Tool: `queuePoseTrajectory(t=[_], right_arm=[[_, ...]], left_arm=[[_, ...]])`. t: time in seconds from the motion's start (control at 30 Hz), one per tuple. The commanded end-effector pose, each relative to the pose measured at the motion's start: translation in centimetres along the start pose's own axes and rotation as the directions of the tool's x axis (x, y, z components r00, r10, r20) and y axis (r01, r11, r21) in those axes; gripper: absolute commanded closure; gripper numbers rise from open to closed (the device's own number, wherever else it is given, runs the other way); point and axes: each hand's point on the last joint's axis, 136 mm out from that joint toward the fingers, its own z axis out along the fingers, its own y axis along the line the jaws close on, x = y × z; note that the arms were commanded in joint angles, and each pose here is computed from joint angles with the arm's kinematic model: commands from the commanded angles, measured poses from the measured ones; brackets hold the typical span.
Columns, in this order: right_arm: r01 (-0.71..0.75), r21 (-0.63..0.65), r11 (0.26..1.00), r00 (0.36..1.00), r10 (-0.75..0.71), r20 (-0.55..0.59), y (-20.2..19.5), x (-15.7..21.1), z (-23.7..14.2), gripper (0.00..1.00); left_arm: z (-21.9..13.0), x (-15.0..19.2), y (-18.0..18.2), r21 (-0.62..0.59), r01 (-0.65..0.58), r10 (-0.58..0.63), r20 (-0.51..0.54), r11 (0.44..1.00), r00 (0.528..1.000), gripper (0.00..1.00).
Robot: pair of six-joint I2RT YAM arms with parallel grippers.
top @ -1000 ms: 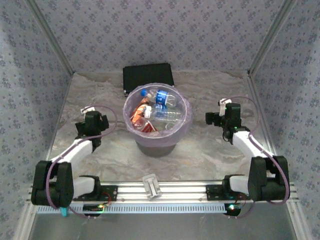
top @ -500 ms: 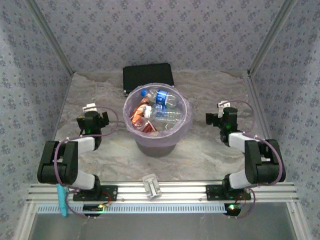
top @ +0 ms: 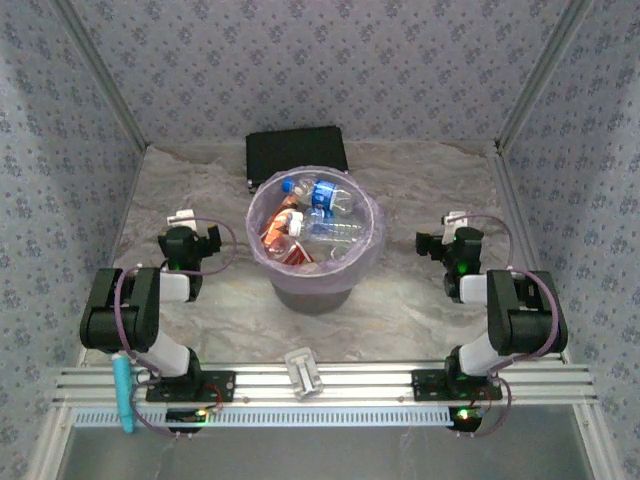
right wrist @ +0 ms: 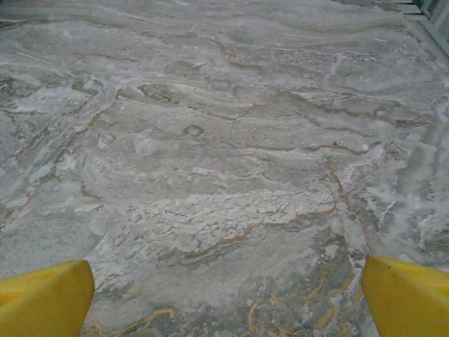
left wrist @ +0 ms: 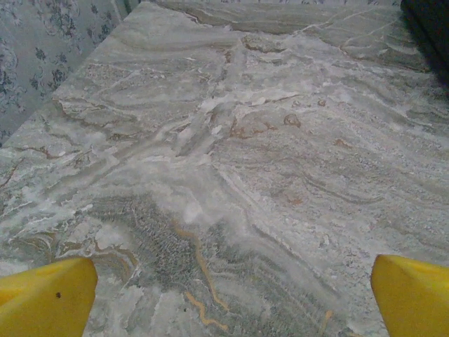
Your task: Put the plastic bottles in the bin
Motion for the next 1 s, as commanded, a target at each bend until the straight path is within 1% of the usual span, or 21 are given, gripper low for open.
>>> queuePoseTrajectory(t=[0.0,0.97], right_arm=[[-0.022,-0.009,1.000,0.999,0.022,0.039,0.02,-1.36,0.28,0.00],[-0.022,-0.006,1.000,0.999,0.022,0.036,-0.01,-1.38,0.38,0.00]], left_arm=[[-0.12,-1.06,-0.34,0.021,-0.001,0.000,0.043,1.000,0.999,0.00],[-0.11,-1.13,-0.34,0.020,0.000,-0.001,0.044,1.000,0.999,0.00]])
